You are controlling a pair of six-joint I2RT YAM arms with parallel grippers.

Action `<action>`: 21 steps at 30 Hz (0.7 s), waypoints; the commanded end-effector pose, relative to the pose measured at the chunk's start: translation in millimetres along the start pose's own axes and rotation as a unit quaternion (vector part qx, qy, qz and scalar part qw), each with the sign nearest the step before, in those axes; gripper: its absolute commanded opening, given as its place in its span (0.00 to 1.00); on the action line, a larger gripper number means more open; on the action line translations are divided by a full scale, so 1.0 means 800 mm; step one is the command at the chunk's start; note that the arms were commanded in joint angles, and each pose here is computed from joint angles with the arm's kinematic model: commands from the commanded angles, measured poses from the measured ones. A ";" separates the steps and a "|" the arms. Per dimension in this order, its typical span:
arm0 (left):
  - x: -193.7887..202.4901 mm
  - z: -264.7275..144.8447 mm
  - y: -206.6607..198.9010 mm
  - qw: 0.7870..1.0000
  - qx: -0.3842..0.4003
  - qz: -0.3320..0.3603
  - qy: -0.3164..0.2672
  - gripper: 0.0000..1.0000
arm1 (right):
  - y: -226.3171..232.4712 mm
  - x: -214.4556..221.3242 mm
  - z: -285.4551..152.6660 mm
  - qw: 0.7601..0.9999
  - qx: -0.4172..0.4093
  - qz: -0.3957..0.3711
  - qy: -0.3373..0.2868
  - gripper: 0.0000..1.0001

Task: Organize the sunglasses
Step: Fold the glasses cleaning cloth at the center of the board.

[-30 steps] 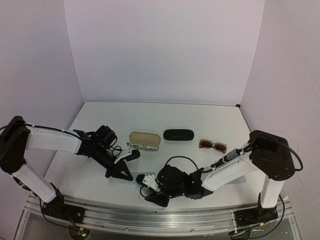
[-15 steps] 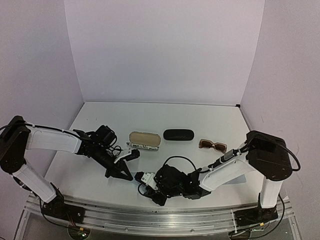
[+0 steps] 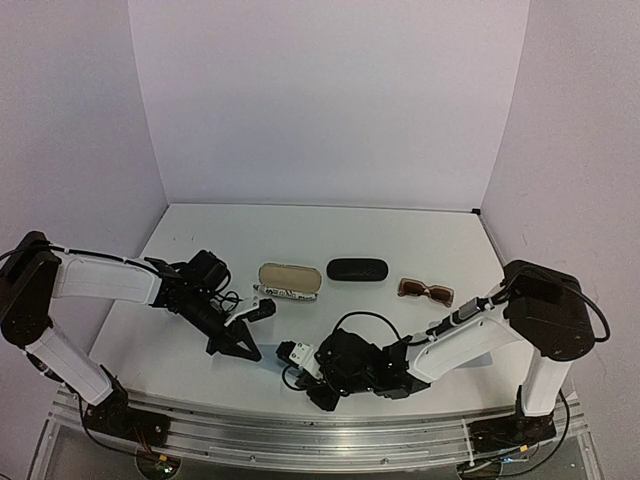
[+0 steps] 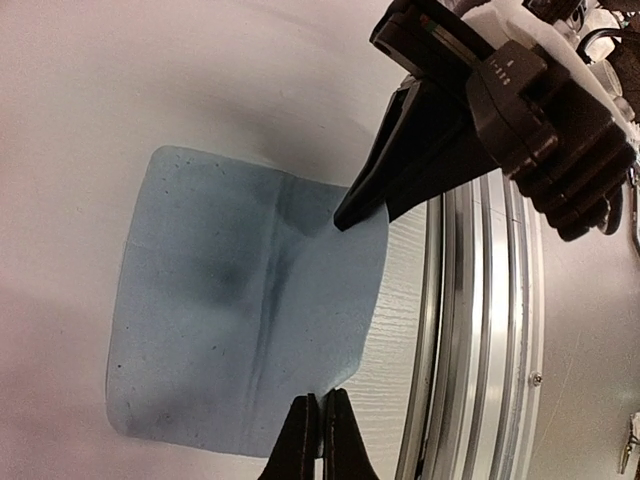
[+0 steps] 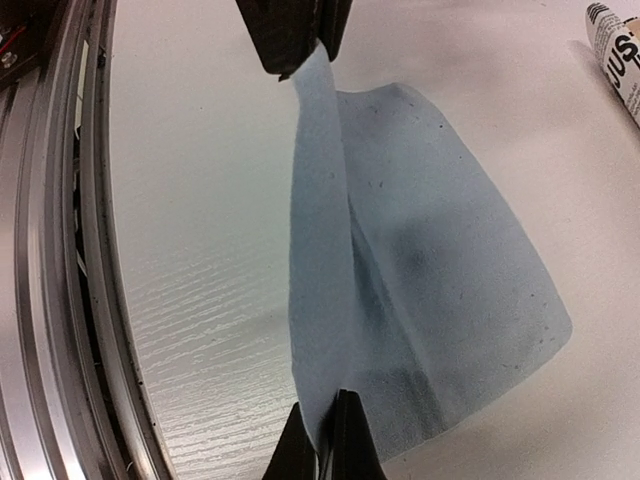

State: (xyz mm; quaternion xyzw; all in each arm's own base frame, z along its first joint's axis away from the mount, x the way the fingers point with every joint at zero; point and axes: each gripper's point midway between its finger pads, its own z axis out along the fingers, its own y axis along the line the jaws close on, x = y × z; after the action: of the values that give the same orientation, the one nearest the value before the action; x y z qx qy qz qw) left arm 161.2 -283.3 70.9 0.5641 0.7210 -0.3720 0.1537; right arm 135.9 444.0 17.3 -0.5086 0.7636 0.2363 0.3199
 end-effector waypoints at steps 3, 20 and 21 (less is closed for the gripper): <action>-0.007 -0.009 0.001 1.000 -0.005 0.012 0.000 0.00 | 0.010 -0.028 -0.016 1.000 -0.016 0.002 -0.023 0.00; 0.013 -0.010 0.025 0.997 -0.045 -0.042 0.044 0.00 | -0.018 -0.060 -0.011 0.995 -0.076 0.059 0.003 0.00; 0.014 -0.010 0.027 0.997 -0.050 -0.044 0.046 0.00 | -0.023 -0.060 -0.012 0.995 -0.075 0.066 0.002 0.00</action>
State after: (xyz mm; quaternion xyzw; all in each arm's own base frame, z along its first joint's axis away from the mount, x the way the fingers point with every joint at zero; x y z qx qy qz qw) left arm 164.4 -267.5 57.1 0.5485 0.7548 -0.3383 0.1223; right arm 153.3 458.9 49.2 -0.4998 0.7666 0.2949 0.2748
